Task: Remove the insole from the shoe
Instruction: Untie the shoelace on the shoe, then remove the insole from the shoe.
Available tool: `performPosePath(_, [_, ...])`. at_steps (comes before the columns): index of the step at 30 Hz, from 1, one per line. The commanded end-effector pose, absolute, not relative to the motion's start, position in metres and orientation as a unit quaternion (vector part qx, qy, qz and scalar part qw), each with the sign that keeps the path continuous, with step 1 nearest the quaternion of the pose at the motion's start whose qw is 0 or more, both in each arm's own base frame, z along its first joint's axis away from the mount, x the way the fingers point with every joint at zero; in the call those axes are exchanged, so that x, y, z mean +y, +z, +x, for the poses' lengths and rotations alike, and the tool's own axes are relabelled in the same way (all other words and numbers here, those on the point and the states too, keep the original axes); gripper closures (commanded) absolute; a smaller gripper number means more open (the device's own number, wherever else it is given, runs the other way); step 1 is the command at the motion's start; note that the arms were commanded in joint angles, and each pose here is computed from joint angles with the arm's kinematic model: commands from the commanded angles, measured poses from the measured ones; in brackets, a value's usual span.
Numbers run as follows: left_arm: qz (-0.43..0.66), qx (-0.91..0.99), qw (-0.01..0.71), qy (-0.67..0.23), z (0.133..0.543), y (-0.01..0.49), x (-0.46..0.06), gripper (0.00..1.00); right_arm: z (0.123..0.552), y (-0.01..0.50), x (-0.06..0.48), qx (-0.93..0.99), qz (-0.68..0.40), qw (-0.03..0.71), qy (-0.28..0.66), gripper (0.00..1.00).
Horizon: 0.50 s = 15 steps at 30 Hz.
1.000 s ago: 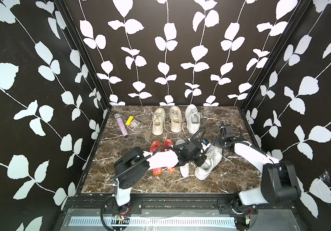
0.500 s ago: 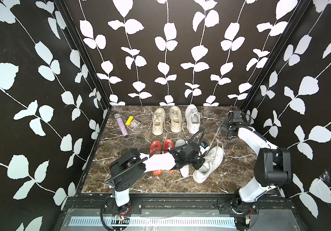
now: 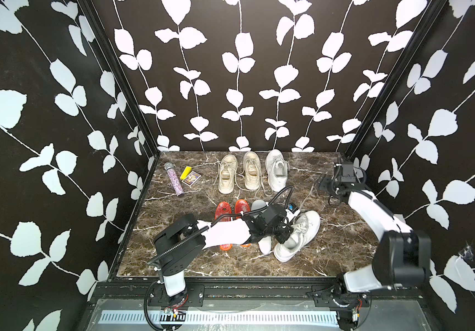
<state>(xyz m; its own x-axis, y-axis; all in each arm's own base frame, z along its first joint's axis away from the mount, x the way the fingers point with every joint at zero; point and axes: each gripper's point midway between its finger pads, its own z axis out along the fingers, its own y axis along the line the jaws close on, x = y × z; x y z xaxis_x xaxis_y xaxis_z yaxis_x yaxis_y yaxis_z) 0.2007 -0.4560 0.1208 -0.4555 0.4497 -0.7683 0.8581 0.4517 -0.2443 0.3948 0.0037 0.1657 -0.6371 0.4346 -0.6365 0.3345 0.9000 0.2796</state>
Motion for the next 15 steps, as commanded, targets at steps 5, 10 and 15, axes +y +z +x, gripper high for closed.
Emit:
performPosePath(5, [0.313,0.792,0.386,-0.354,0.26,0.17,-0.472,1.0,0.325,0.166,0.063,0.919,0.125,0.337,0.164,0.24])
performPosePath(10, [0.253,0.817,0.392,-0.338,0.291,0.164,-0.467,1.0,0.291,0.139,0.091,0.94,0.081,0.288,0.165,0.28])
performPosePath(15, [0.24,0.822,0.397,-0.331,0.3,0.164,-0.472,1.0,0.279,0.122,0.11,0.947,0.054,0.271,0.164,0.35])
